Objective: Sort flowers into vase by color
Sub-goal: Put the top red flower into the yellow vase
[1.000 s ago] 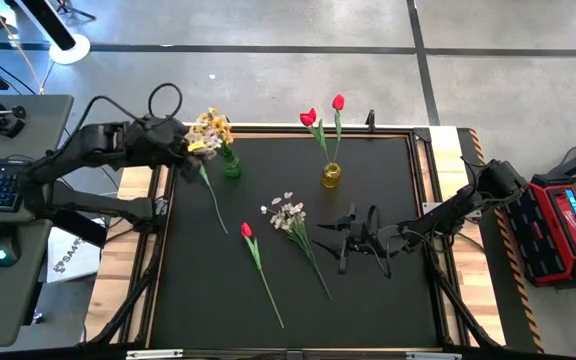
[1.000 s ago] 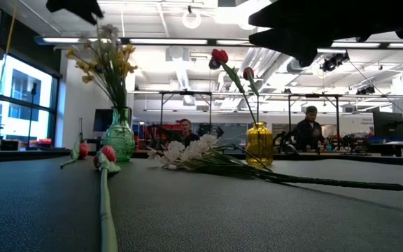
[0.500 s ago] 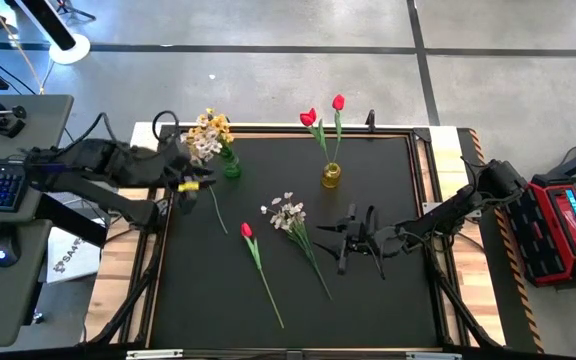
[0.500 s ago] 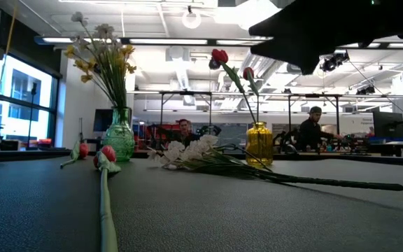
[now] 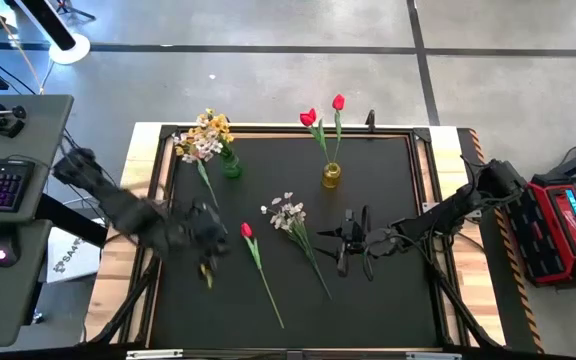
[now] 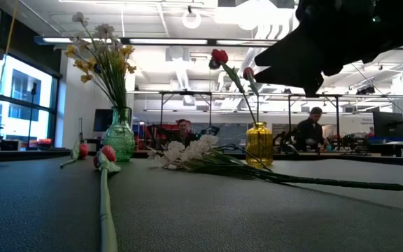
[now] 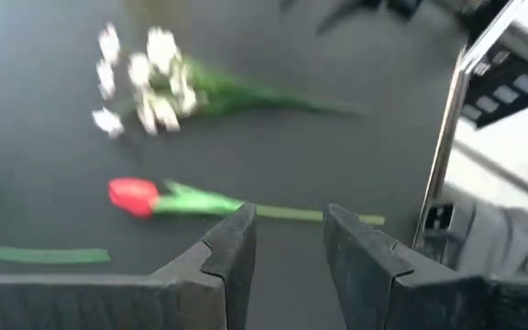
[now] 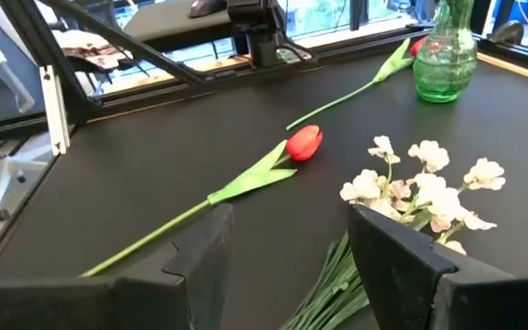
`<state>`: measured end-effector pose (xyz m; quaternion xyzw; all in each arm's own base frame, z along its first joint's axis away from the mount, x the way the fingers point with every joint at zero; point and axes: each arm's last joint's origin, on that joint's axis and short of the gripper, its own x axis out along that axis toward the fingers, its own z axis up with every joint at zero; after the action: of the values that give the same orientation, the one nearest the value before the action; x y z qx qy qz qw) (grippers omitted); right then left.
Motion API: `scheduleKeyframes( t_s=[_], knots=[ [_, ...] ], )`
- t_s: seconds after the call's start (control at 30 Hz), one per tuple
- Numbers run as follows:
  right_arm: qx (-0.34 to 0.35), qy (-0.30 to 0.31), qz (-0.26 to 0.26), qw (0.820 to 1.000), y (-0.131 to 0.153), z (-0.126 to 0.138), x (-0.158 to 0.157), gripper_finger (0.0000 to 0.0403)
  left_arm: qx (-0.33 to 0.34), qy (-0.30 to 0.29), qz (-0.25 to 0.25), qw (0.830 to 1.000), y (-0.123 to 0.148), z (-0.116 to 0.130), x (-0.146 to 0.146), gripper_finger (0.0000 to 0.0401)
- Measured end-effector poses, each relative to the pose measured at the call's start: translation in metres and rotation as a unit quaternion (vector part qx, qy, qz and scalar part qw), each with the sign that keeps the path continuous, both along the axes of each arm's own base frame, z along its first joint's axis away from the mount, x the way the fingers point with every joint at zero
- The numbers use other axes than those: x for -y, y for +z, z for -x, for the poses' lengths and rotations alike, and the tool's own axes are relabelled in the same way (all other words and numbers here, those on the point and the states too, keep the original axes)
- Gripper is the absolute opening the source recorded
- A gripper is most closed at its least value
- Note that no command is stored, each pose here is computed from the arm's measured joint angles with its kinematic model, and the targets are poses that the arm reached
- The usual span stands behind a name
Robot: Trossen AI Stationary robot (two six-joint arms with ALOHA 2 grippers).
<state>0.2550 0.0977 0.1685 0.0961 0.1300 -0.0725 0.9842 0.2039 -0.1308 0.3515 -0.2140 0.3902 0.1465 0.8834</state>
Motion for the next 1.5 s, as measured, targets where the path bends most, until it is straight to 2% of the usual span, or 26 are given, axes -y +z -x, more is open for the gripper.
scheduleKeyframes(
  t_s=[0.1,0.23,0.3,0.4,0.47,0.6,0.67,0.73,0.93,1.0,1.13,1.27,1.5],
  knots=[
    [-0.001,0.004,0.01,1.0,0.0,0.0,0.0,0.0202,-0.044,0.038,0.004,0.998,-0.024,-0.006,0.023,0.0115],
    [-0.007,0.024,0.02,0.999,0.0,0.0,-0.001,0.0202,-0.095,0.157,-0.035,0.982,-0.058,-0.008,0.039,0.0115],
    [-0.011,0.029,0.029,0.999,-0.001,0.0,-0.001,0.0202,-0.127,0.223,-0.075,0.964,-0.076,-0.007,0.04,0.0115],
    [-0.019,0.035,0.039,0.998,-0.002,0.001,-0.001,0.0202,-0.162,0.325,-0.137,0.922,-0.101,-0.01,0.036,0.0115],
    [-0.022,0.036,0.04,0.998,-0.003,0.001,-0.001,0.0202,-0.165,0.352,-0.148,0.909,-0.12,-0.014,0.031,0.0117],
    [-0.025,0.04,0.052,0.998,-0.003,0.001,-0.001,0.0202,-0.15,0.364,-0.115,0.912,-0.156,-0.026,0.01,0.0132],
    [-0.025,0.041,0.056,0.997,-0.003,0.001,-0.001,0.0202,-0.155,0.374,-0.11,0.908,-0.172,-0.028,-0.009,0.0144],
    [-0.025,0.042,0.057,0.997,-0.003,0.001,-0.001,0.0202,-0.172,0.393,-0.117,0.896,-0.185,-0.024,-0.029,0.0158],
    [-0.025,0.041,0.053,0.997,-0.003,0.001,-0.001,0.0202,-0.199,0.486,-0.133,0.84,-0.207,-0.004,-0.082,0.0203],
    [-0.025,0.04,0.053,0.998,-0.003,0.001,-0.001,0.0202,-0.2,0.506,-0.127,0.829,-0.215,0.001,-0.094,0.0216],
    [-0.023,0.032,0.04,0.998,-0.003,0.0,0.001,0.0202,-0.179,0.521,-0.119,0.826,-0.233,0.01,-0.114,0.0236],
    [-0.02,0.025,0.025,0.999,-0.003,-0.001,0.003,0.0202,-0.134,0.526,-0.112,0.832,-0.247,0.015,-0.13,0.0244],
    [-0.012,0.018,0.009,1.0,-0.002,-0.001,0.003,0.0202,-0.117,0.533,-0.138,0.827,-0.253,0.017,-0.147,0.0245]
  ],
)
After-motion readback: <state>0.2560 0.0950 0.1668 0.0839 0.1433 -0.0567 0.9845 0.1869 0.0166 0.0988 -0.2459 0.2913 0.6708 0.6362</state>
